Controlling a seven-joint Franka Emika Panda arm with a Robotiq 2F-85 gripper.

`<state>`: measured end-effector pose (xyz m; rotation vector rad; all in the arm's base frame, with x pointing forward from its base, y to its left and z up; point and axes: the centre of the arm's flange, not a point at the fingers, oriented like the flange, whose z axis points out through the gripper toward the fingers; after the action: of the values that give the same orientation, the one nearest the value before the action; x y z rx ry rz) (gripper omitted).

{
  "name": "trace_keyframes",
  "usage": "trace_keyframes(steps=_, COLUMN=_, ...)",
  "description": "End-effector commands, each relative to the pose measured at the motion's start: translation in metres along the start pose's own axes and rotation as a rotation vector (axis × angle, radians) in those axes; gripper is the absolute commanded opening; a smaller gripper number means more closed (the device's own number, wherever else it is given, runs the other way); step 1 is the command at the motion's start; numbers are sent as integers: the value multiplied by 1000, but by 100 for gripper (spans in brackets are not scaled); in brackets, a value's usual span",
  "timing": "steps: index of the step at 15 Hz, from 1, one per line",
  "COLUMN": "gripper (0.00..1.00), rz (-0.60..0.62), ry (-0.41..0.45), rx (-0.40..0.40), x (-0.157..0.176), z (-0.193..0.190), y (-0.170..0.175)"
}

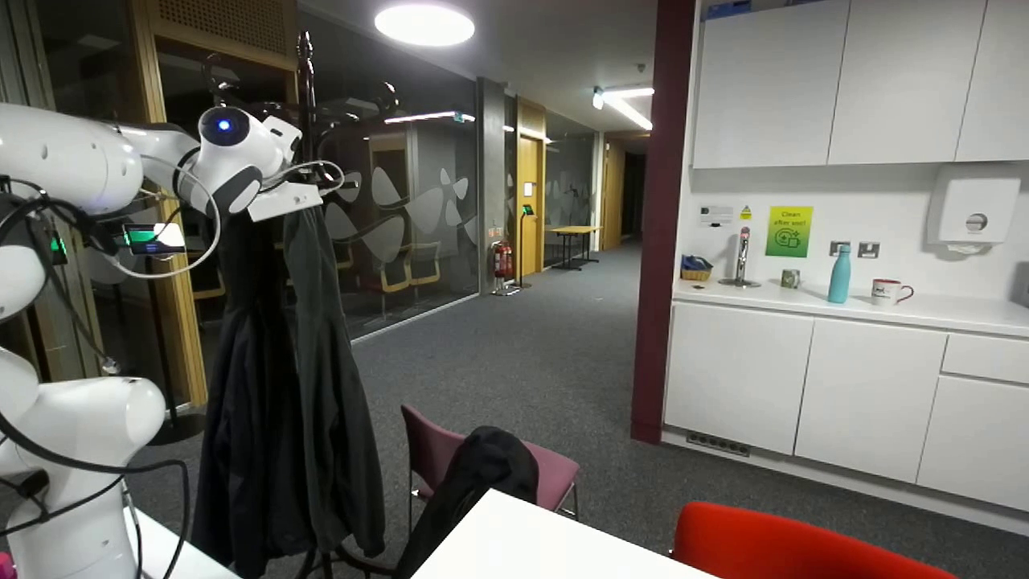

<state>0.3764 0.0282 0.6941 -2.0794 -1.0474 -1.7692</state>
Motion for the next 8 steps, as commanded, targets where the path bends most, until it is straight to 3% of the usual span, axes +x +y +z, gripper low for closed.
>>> trace_keyframes(steps=1, gripper=1, rz=-3, ry=51, rx=-75, x=-3, z=-36, y=-12)
trace_keyframes(steps=8, gripper=1, rz=56, ry=-47, rx=-182, x=-9, z=-51, y=-26)
